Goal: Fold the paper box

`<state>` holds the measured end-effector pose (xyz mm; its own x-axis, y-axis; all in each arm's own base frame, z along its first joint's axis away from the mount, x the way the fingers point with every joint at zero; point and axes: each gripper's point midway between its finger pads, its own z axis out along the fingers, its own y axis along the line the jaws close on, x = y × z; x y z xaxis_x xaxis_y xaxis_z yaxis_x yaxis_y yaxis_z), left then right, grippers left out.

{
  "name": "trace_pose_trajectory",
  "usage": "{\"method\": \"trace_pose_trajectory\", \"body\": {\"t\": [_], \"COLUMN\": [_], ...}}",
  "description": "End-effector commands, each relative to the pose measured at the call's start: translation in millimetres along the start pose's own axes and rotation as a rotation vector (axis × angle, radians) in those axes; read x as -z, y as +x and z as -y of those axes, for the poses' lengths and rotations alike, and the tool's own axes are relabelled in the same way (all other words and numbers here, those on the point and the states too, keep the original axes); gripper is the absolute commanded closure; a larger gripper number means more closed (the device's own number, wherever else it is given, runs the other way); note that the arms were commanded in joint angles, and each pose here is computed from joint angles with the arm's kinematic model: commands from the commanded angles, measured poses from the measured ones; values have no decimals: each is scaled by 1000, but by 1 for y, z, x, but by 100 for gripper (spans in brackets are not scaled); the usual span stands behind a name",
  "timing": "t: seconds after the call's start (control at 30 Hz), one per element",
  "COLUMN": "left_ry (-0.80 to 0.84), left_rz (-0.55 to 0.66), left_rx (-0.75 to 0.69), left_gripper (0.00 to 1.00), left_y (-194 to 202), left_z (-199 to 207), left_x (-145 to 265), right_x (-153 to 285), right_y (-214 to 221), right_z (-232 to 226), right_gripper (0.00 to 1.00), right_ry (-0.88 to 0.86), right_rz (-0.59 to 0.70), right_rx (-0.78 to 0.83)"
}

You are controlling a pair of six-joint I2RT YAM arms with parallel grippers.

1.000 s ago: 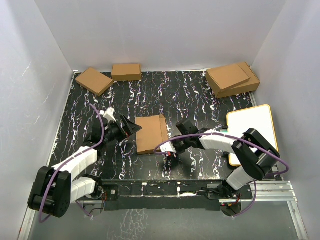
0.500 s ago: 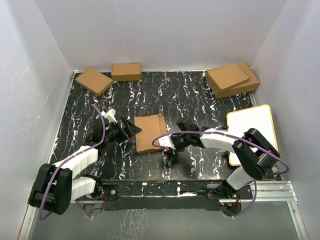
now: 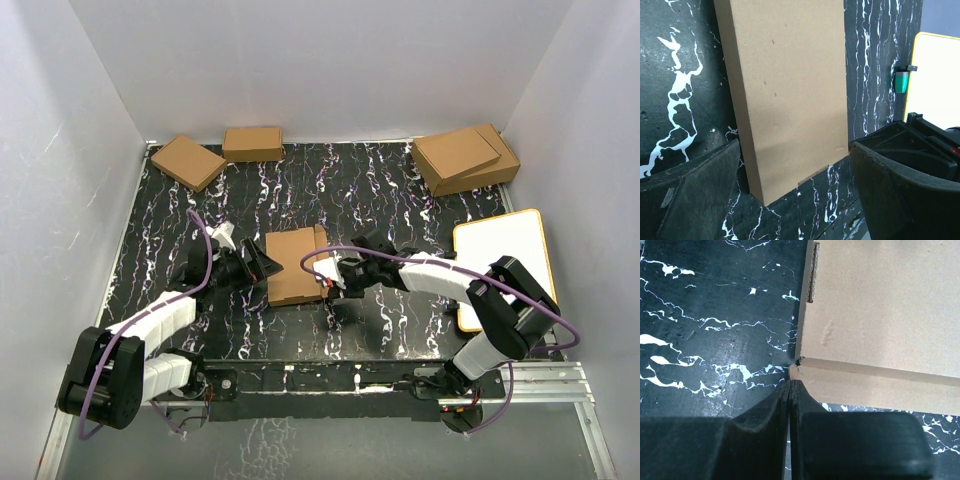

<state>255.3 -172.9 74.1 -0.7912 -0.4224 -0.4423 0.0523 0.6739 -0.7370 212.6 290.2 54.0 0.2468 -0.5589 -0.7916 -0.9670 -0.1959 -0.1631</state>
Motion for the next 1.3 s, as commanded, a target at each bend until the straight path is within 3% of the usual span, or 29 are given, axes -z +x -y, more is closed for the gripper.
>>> {"method": "trace_pose_trajectory", "body": {"t": [0.0,0.37,0.63,1.27], "left_ry": [-1,-58,-75,-94], "left_rz": [21,-19,-46,-53], "left_rx": [-45,-67,-57,-55], "left_gripper": [11,12,18,19], "left_y": [-12,-9,-3,1], "left_z": [7,-2,-7,-13], "left_x": [4,4,1,-4], "right_x": [-1,-16,-19,-23], "right_y": [-22,-25,-22,-15], "right_z": [14,4,11,9], "right_gripper": [92,92,92,88], "right_ry": [11,-25,7,-3], "right_rz": [66,56,32,26], "right_rx": [15,-14,-78,-102]}}
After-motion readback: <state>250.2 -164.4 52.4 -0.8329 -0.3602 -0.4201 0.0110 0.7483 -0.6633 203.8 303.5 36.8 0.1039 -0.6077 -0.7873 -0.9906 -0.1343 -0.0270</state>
